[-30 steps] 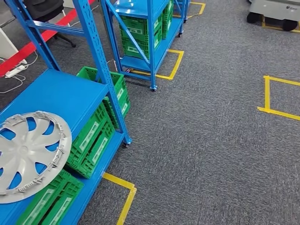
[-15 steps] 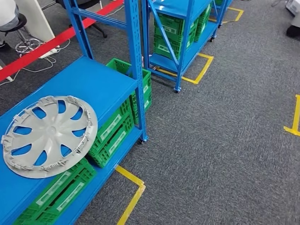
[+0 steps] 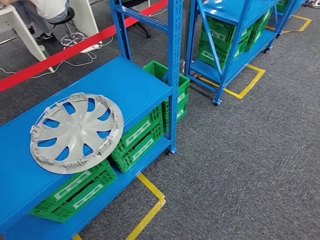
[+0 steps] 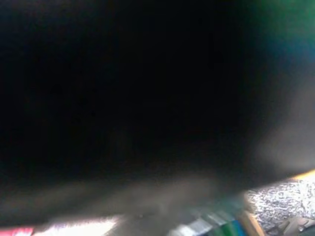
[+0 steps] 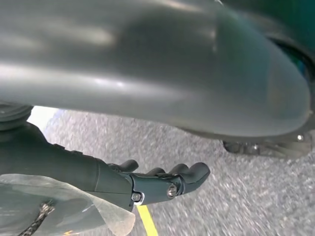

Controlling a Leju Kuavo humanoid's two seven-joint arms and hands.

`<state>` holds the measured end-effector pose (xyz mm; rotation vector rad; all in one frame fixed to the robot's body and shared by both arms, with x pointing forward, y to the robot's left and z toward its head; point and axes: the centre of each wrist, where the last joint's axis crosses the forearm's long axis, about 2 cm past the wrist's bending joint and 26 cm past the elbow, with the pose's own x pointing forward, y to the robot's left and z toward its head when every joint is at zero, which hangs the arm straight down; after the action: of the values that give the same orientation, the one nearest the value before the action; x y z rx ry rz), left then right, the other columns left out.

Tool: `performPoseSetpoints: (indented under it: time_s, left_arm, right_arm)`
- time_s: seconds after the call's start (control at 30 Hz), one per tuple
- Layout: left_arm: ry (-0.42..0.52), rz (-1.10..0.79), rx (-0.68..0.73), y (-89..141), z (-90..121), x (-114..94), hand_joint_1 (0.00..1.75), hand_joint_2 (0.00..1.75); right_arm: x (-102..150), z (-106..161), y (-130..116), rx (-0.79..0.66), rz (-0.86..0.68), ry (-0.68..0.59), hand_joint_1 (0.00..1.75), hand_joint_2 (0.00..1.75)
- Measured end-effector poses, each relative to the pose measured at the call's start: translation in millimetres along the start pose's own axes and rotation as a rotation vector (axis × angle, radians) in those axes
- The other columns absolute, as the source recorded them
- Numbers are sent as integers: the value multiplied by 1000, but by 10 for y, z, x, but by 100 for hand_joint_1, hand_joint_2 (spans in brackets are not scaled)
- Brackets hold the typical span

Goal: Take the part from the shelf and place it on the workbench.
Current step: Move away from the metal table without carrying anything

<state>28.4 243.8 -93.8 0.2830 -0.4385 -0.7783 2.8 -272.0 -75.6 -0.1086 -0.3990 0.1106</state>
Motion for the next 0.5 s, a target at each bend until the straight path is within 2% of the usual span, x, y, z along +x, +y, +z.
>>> performPoseSetpoints:
  time_s: [0.5]
  left_arm:
    - [4,7,-3,-21,16,-19,0,0]
  right_arm:
    - [20,-42,-23,-11,4,4,0,0]
